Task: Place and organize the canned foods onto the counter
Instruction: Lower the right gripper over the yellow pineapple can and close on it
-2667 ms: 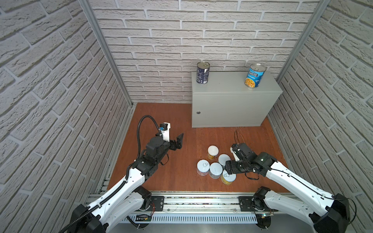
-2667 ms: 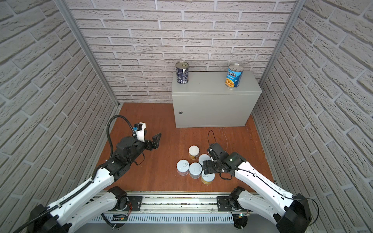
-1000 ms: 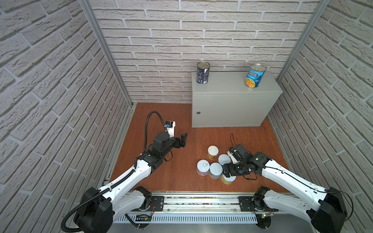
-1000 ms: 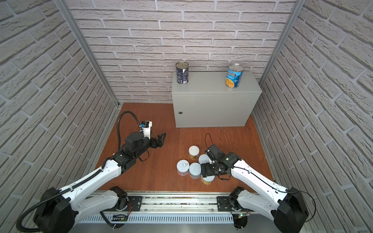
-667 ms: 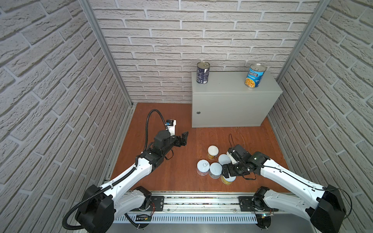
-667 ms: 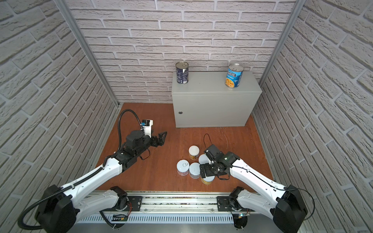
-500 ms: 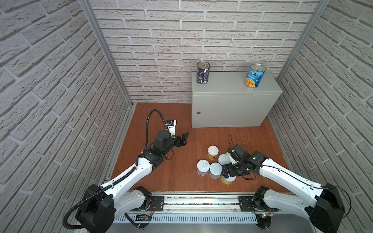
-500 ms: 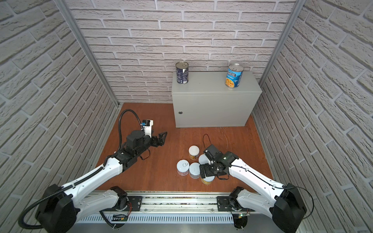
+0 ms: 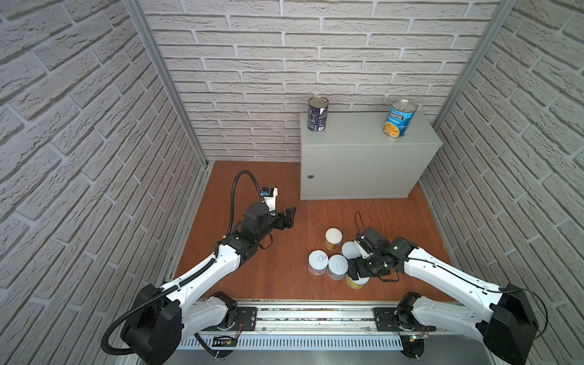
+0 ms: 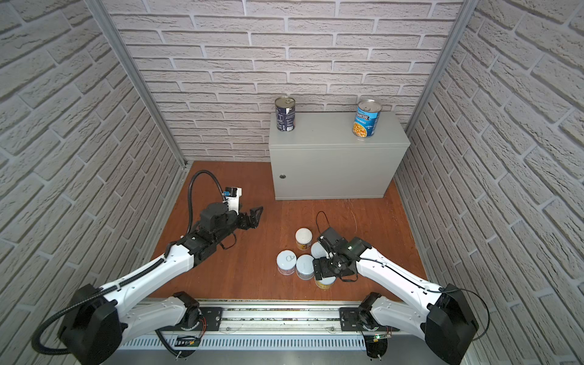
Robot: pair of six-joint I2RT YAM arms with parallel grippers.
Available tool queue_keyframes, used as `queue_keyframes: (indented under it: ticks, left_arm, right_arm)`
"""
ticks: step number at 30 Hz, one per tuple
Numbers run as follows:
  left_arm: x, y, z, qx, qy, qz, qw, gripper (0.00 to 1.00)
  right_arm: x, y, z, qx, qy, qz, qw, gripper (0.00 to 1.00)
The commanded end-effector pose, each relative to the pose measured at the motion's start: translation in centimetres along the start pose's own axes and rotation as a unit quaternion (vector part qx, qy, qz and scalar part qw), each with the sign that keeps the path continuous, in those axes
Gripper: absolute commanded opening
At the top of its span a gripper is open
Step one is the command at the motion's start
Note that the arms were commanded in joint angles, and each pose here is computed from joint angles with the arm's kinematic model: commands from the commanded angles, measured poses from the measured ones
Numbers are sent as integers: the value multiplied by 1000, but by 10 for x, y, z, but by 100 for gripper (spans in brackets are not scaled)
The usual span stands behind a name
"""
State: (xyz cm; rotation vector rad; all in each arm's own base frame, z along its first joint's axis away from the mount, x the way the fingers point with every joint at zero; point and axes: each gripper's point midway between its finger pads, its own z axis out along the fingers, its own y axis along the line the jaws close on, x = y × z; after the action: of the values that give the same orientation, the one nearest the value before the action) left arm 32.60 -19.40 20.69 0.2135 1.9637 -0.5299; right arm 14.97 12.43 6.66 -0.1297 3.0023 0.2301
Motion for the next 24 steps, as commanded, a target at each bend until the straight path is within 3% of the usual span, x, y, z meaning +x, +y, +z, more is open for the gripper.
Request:
queue_keyframes:
  ticks: [1, 24]
  left_arm:
    - [-20, -8, -2, 12, -25, -5, 1000, 98]
    - [-18, -6, -6, 5, -23, 0, 1000, 98]
  right_arm:
    - [1, -4, 1, 13, -5, 1, 1000, 92]
    - [1, -1, 10, 28, 1, -7, 1000, 94]
